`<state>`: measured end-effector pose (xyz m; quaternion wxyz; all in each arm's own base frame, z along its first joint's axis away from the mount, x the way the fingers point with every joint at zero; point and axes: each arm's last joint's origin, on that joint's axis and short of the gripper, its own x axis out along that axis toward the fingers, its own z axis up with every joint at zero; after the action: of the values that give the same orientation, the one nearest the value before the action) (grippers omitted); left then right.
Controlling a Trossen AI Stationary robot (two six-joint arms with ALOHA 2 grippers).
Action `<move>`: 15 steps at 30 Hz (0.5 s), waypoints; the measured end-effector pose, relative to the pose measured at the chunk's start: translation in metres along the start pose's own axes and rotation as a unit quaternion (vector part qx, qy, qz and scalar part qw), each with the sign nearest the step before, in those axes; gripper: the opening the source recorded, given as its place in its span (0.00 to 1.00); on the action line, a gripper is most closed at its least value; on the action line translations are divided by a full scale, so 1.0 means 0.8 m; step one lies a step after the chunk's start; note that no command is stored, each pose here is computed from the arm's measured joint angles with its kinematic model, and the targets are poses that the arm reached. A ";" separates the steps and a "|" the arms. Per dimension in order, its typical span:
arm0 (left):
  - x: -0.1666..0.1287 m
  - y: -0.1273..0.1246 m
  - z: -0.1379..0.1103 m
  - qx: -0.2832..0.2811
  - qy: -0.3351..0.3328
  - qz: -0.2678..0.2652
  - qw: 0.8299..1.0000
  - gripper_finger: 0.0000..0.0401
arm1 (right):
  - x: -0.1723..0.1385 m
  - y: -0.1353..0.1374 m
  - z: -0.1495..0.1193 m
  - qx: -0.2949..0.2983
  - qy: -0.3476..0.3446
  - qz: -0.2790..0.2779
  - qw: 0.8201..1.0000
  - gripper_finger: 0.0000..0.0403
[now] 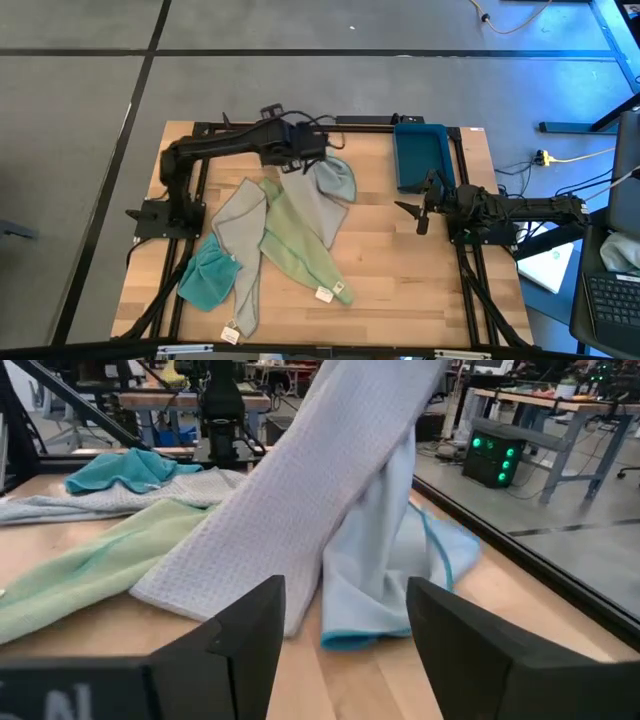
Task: Fold microfiber towels
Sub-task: Fold the green microfiber cloth
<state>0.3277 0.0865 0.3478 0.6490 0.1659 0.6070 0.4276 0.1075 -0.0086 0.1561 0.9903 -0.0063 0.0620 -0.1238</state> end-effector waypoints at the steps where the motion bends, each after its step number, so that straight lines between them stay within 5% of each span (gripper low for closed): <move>1: 0.004 -0.002 -0.009 -0.002 0.008 0.012 1.000 0.00 | 0.000 0.000 0.000 0.003 0.000 0.000 1.000 0.53; 7: 0.020 -0.004 -0.062 -0.038 0.019 0.092 0.995 0.00 | 0.000 0.000 0.000 0.009 -0.001 0.000 1.000 0.53; 15: 0.002 0.012 -0.094 -0.080 -0.007 0.087 0.993 0.00 | 0.000 0.000 0.001 0.011 -0.003 -0.001 1.000 0.53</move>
<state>0.2539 0.0703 0.3384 0.6245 0.1684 0.5495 0.5290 0.1075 -0.0086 0.1567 0.9904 0.0043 0.0577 -0.1254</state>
